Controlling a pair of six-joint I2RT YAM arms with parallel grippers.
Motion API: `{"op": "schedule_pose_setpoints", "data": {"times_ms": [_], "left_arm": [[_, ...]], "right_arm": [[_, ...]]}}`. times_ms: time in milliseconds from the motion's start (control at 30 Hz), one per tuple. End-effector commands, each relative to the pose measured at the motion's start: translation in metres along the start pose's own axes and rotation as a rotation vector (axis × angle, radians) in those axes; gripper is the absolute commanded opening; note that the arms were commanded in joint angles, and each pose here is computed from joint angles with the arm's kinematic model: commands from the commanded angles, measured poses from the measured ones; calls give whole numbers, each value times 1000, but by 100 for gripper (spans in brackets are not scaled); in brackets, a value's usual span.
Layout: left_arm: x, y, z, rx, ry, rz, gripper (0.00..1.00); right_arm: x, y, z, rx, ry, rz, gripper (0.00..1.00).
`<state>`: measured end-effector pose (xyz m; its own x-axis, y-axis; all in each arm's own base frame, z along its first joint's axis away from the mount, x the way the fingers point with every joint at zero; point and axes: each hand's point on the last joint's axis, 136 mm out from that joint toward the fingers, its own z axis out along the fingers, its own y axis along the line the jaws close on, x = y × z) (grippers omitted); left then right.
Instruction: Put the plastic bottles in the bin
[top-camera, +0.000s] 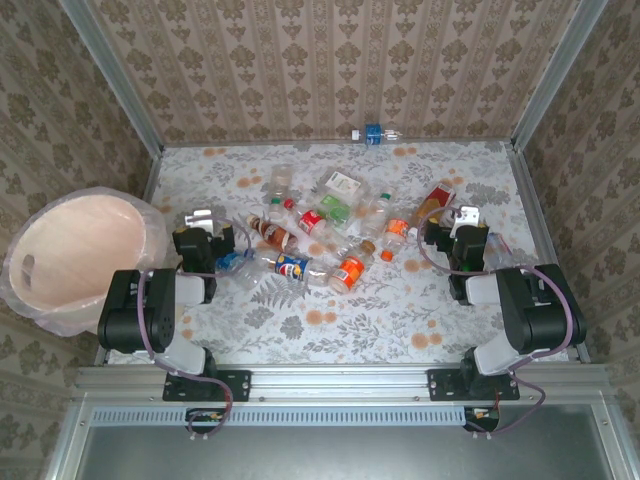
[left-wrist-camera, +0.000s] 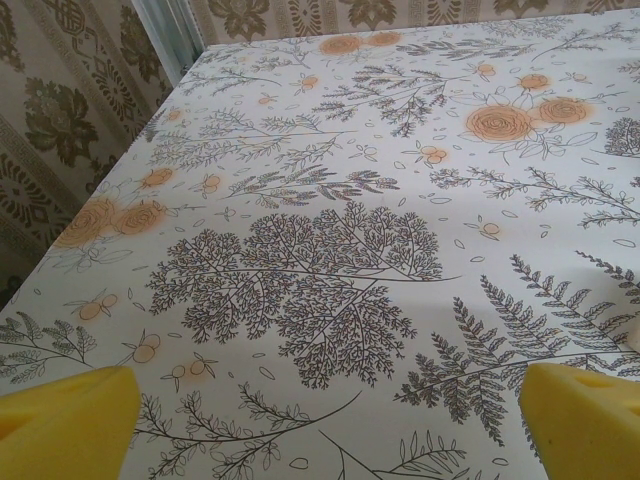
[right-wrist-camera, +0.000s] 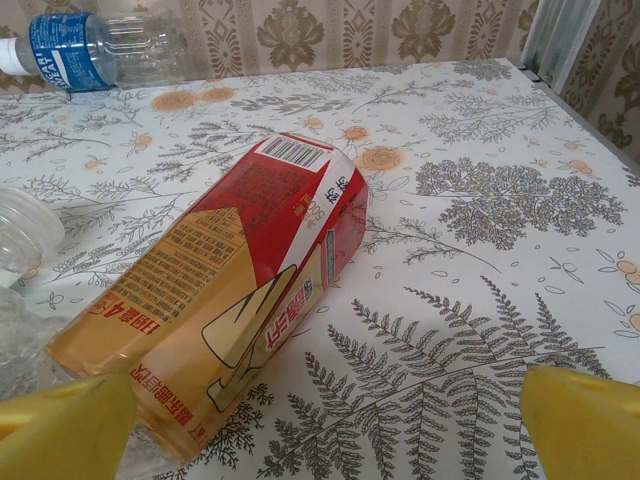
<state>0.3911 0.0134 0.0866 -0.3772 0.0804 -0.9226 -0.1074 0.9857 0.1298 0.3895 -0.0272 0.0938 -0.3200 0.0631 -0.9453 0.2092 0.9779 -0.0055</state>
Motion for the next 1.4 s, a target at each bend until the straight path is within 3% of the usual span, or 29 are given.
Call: {"op": "schedule_pose_setpoints", "data": {"times_ms": [0, 600, 833, 1000, 1167, 1367], "left_arm": [[-11, -1, 1, 10, -33, -1, 100], [-12, -1, 0, 10, -37, 1, 100], [-39, -2, -5, 33, 36, 26, 100], [-60, -3, -13, 4, 32, 31, 100], [-81, -23, -24, 58, 32, -47, 100], [-96, -47, -38, 116, 57, -129, 100]], "right_arm": [[-8, 0, 0, 11, -22, 8, 100], [-9, 1, 0, -7, -22, 11, 100], [-46, 0, -20, -22, -14, 9, 100], [-53, 2, -34, -35, 100, 96, 100], [-38, 7, -48, -30, 305, 269, 100], [-20, -46, -61, 156, 474, 235, 100]]}}
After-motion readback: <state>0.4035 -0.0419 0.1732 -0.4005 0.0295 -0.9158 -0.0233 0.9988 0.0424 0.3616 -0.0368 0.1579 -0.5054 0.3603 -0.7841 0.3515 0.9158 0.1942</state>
